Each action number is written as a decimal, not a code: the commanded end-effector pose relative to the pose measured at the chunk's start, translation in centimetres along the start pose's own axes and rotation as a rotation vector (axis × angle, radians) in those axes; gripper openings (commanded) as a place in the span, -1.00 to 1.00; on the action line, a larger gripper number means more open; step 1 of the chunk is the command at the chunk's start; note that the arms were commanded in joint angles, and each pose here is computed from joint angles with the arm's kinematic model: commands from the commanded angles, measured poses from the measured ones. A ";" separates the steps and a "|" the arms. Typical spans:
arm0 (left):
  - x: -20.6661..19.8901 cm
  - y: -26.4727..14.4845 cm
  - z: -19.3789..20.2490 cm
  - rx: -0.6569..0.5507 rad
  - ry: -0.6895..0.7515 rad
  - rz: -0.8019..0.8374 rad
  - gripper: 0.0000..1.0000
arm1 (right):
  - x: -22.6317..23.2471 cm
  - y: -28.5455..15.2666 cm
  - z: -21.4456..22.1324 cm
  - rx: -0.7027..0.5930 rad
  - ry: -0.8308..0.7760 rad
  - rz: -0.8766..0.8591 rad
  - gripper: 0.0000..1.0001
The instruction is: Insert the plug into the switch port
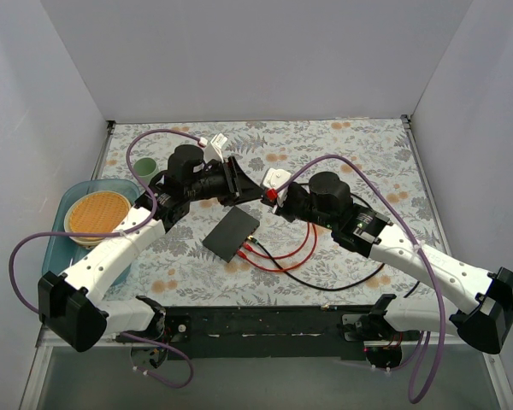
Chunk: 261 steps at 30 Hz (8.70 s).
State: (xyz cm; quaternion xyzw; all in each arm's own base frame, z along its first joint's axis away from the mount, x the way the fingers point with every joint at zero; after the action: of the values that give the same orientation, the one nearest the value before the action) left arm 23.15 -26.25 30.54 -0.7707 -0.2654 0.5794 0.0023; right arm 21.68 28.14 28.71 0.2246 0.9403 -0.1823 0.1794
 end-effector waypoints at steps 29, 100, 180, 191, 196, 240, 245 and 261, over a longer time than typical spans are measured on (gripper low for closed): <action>-0.2 -0.5 -0.3 -0.042 0.168 0.023 -1.00 | -0.5 -0.3 -1.9 -0.072 0.051 0.027 -0.97; -0.7 -1.0 0.3 -0.002 0.178 0.040 -1.00 | 0.0 -0.4 -0.5 -0.028 0.019 0.001 -0.29; 26.1 3.3 -1.2 -0.155 0.157 -0.685 0.86 | 7.6 8.9 20.4 0.662 0.623 -0.172 -0.97; 26.3 3.4 -1.0 -0.134 0.149 -0.690 0.86 | 7.7 7.9 20.5 0.743 0.642 -0.166 -0.97; 26.2 3.6 -1.1 -0.129 0.144 -0.688 0.86 | 8.0 7.9 20.4 0.762 0.656 -0.192 -0.97; 25.9 4.7 -0.2 -0.046 0.159 -0.607 0.90 | 7.6 10.0 20.6 0.783 0.664 -0.199 -0.97; 25.8 4.8 -0.1 -0.029 0.169 -0.585 0.80 | 7.3 10.6 20.8 0.776 0.666 -0.174 -0.97; 25.6 5.5 0.7 0.016 0.156 -0.527 0.72 | 6.8 11.4 21.0 0.805 0.603 -0.130 -0.97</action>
State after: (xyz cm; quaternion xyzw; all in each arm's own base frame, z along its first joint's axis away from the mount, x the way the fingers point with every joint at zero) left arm 31.40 -19.72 7.00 -0.7183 -0.4936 0.4652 0.1549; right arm 25.89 30.92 5.87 0.2421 0.8174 -0.4654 -0.2382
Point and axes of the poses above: each gripper's point midway between its finger pads, its own y axis out along the fingers, its own x axis along the line the jaws close on, z = x × y, the point moved 4 cm from there along -y, back along the fingers, and after that the axes turned 5 degrees about -y, right-handed, at the moved point
